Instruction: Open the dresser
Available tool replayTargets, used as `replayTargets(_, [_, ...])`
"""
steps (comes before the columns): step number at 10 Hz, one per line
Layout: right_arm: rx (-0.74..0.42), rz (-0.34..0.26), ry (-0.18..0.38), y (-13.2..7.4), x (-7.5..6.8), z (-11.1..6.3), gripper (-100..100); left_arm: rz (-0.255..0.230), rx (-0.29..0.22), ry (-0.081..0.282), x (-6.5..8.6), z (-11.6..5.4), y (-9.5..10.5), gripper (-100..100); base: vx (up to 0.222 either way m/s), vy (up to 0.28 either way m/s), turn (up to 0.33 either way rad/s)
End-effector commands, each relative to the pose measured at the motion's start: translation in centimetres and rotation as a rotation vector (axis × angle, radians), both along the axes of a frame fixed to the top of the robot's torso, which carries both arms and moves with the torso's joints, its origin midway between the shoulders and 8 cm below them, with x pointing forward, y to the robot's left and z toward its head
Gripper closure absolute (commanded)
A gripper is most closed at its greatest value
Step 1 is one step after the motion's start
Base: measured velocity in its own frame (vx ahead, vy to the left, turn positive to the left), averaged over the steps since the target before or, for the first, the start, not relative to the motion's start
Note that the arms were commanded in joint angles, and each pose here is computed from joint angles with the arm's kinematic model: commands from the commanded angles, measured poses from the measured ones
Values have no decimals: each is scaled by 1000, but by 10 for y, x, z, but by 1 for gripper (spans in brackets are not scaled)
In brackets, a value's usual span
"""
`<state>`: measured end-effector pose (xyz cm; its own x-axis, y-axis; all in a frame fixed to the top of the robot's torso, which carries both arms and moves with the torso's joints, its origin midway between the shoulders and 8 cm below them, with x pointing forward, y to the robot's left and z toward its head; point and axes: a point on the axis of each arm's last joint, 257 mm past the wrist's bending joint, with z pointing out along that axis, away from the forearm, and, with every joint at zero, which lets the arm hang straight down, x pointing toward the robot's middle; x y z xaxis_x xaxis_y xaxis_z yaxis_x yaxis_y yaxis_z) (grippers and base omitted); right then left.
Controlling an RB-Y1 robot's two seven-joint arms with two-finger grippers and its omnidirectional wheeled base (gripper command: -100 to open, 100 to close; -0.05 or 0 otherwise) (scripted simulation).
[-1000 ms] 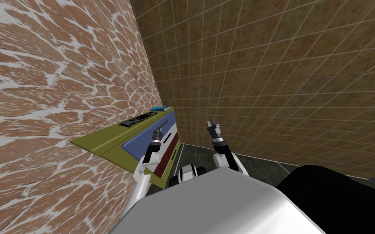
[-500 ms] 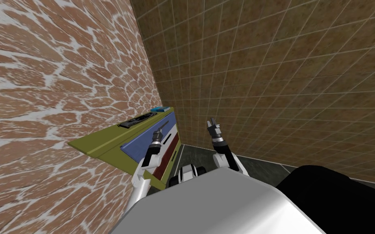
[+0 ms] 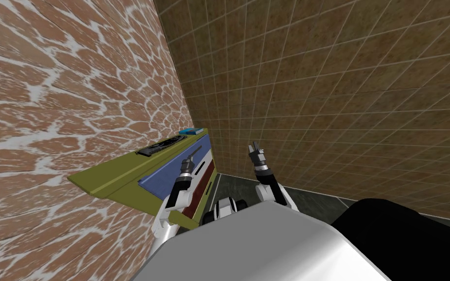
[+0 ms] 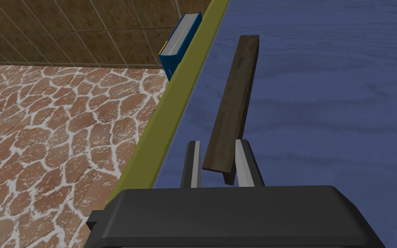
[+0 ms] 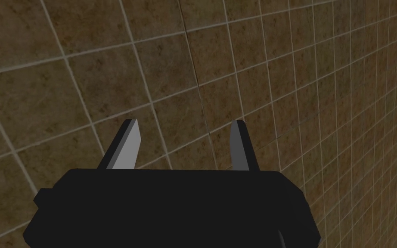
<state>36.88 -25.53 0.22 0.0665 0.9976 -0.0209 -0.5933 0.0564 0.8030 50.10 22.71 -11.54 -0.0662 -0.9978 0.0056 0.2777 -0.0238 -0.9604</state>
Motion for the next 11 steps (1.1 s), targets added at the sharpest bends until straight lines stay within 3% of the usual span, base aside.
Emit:
replayTargets(1, [0,0,0,0,0,0,0,11,-4,15,-20,1,2,100,57,1,9])
replayTargets(3, [0,0,0,0,0,0,0,22,-4,39,-27,-10,7,100,17,7,-13])
replayTargets(4, [0,0,0,0,0,0,0,8,-11,42,-34,-2,-3,100,73,0,16])
replayTargets(7, [0,0,0,0,0,0,0,28,-14,27,-58,10,6,100,61,-2,9])
replayTargets(8, [0,0,0,0,0,0,0,32,-14,36,-59,6,7,100,6,-5,-24])
replayTargets(9, [0,0,0,0,0,0,0,23,-14,13,-57,14,2,100,7,-10,-16])
replayTargets(11, [0,0,0,0,0,0,0,25,-18,15,-63,22,2,100,-26,-133,13])
